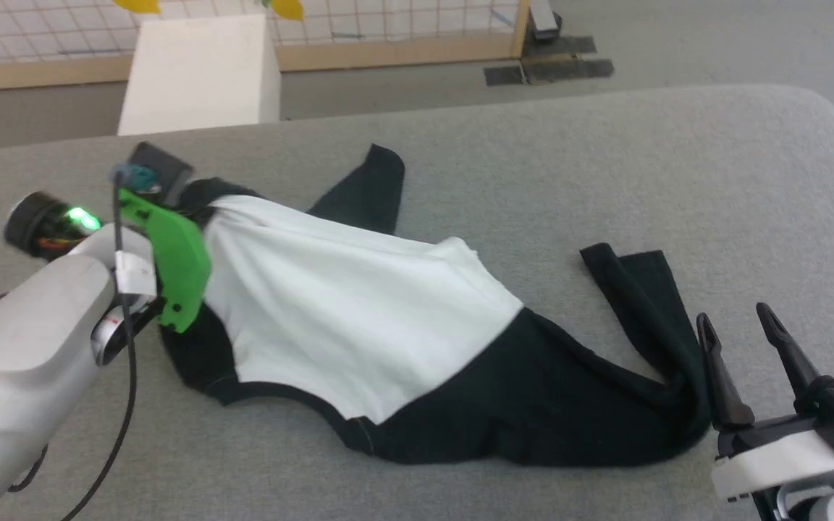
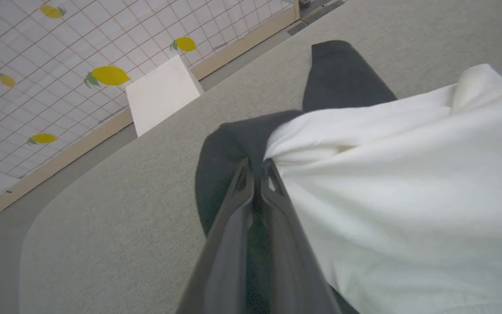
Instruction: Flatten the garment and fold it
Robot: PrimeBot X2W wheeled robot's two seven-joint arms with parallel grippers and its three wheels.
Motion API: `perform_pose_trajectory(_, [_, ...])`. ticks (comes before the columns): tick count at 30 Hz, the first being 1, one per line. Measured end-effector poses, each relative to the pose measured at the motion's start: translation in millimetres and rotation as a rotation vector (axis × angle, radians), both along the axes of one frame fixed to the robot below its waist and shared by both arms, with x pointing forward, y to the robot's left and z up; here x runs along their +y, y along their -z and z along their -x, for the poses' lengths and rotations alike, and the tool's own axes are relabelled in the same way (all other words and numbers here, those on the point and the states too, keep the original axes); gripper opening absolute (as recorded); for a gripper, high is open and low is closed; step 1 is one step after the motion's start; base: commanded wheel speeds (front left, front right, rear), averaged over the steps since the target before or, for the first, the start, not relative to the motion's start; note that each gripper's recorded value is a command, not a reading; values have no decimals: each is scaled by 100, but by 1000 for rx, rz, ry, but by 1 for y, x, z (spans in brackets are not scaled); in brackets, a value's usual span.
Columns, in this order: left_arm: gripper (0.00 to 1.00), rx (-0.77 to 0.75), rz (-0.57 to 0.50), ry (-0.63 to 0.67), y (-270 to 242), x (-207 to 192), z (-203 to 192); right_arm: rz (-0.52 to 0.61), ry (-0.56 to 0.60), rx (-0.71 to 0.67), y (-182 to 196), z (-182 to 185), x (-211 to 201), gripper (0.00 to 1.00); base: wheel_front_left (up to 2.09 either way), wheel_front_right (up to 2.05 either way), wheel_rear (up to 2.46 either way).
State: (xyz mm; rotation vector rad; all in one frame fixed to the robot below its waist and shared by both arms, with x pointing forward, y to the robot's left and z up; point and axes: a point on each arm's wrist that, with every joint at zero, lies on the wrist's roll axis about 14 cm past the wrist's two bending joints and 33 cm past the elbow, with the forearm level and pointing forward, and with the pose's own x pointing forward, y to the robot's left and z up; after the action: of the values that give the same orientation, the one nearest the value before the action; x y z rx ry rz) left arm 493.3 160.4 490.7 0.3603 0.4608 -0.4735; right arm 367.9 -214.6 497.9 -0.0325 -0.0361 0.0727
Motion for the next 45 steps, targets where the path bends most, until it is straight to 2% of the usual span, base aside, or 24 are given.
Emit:
perform_pose_trajectory(4, [0,-1,-10,-112,30,22,-19,10,17,7,3,-4,-6,100,0,0,0])
perform_pose_trajectory(7, [0,58,-33,-162,61,30,-22,15,31,15,5,-8,-10,100,0,0,0])
perform_pose_trajectory(13, [0,195,-63,-186,120,31,-10,26,69,54,17,-6,-23,100,0,0,0])
perform_pose_trajectory(14, [100,201,-59,-185,123,31,-11,29,74,59,18,-5,-25,100,0,0,0])
perform_pose_trajectory(17, [100,145,-13,-177,115,27,-15,34,78,53,16,-5,-27,100,0,0,0])
perform_pose_trajectory(21, [100,-26,62,-173,84,22,-26,55,73,30,7,-3,-31,100,0,0,0])
perform_pose_trajectory(26, [100,-344,202,-258,-16,19,-44,137,-7,-18,-13,-9,-28,100,0,0,0])
perform_pose_trajectory(29, [100,-502,233,-316,-54,30,-22,187,-91,-37,-25,-18,-14,100,0,0,0])
perform_pose_trajectory(33, [100,-614,254,-441,-67,58,28,245,-245,3,-33,-30,16,100,0,0,0])
perform_pose_trajectory(35, [100,-678,245,-493,-76,67,49,257,-309,46,-33,-33,29,100,0,0,0])
perform_pose_trajectory(38, [100,-751,248,-548,-86,71,79,308,-420,191,-15,-29,46,100,0,0,0])
perform_pose_trajectory(45, [100,-792,224,-631,-83,85,121,384,-513,596,31,-7,44,100,0,0,0])
